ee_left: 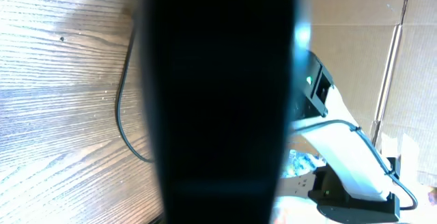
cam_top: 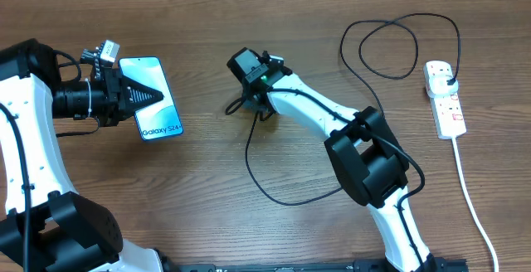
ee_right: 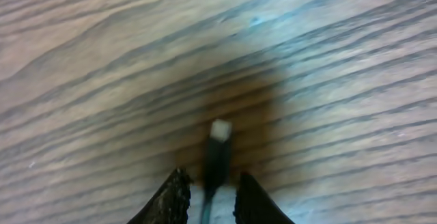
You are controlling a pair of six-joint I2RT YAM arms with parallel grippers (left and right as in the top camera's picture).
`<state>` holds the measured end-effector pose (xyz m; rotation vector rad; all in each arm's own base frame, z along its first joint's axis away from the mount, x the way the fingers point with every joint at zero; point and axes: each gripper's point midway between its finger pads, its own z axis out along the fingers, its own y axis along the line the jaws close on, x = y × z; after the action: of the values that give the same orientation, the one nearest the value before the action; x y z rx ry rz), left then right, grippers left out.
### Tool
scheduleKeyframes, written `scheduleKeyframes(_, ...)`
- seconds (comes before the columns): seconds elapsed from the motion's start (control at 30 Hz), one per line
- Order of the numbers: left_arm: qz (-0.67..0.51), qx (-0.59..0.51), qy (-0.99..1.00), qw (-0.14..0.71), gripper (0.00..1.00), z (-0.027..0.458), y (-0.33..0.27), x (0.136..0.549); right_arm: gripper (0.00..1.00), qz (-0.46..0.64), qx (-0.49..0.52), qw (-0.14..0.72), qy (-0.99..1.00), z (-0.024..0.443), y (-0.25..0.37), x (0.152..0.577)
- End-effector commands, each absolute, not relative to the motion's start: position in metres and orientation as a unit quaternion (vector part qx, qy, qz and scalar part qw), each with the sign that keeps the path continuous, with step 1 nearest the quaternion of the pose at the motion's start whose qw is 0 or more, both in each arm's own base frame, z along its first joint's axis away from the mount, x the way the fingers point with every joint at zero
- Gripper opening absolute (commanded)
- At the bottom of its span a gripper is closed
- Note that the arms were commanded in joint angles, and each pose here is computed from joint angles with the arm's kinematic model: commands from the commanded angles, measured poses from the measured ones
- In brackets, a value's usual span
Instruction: Plug charger to phone and switch on socket
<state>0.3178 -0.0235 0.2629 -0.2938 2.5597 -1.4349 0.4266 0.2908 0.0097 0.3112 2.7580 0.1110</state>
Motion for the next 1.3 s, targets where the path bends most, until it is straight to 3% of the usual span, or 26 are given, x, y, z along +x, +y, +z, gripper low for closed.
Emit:
scheduleKeyframes(0.0,-0.506,-0.078,0.85,0.126,0.04,0.282,-0.032,0.317,0.23,0.036,0.133,0.153,0.979,-0.011,0.278,0.425)
scheduleKeyframes(0.37,-0.517,-0.078,0.843,0.13,0.04,0.287,-0.034,0.319,0.21,0.037,0.125,0.118,0.984,-0.037,0.283,0.411)
scheduleKeyframes(0.47,-0.517,-0.078,0.843,0.13,0.04,0.287,-0.034,0.319,0.29,0.04,0.123,0.096,0.987,-0.039,0.284,0.402)
scheduleKeyframes(0.53,-0.517,-0.078,0.843,0.13,0.04,0.287,-0.034,0.319,0.28,0.044,0.123,0.092,0.987,-0.039,0.285,0.401)
scheduleKeyframes(0.63,-0.517,-0.078,0.843,0.13,0.04,0.287,-0.034,0.319,0.18,0.045,0.125,0.093,0.987,-0.039,0.285,0.402)
scheduleKeyframes(0.77,-0.517,-0.078,0.843,0.13,0.04,0.287,-0.034,0.319,0.2,0.047,0.124,0.075,0.988,-0.04,0.287,0.394)
scheduleKeyframes(0.87,-0.517,-0.078,0.843,0.13,0.04,0.287,-0.034,0.319,0.17,0.046,0.124,0.075,0.988,-0.04,0.287,0.393)
scheduleKeyframes(0.97,-0.518,-0.078,0.842,0.131,0.04,0.287,-0.034,0.319,0.04,0.052,0.128,0.079,0.987,-0.039,0.286,0.399)
scheduleKeyframes(1.1,-0.539,-0.069,0.827,0.147,0.04,0.296,-0.037,0.322,0.04,0.081,0.11,0.07,0.988,-0.013,0.276,0.409)
scheduleKeyframes(1.27,-0.573,-0.016,0.784,0.236,0.04,0.321,-0.03,0.329,0.04,0.199,-0.023,0.099,0.975,0.082,0.28,0.415)
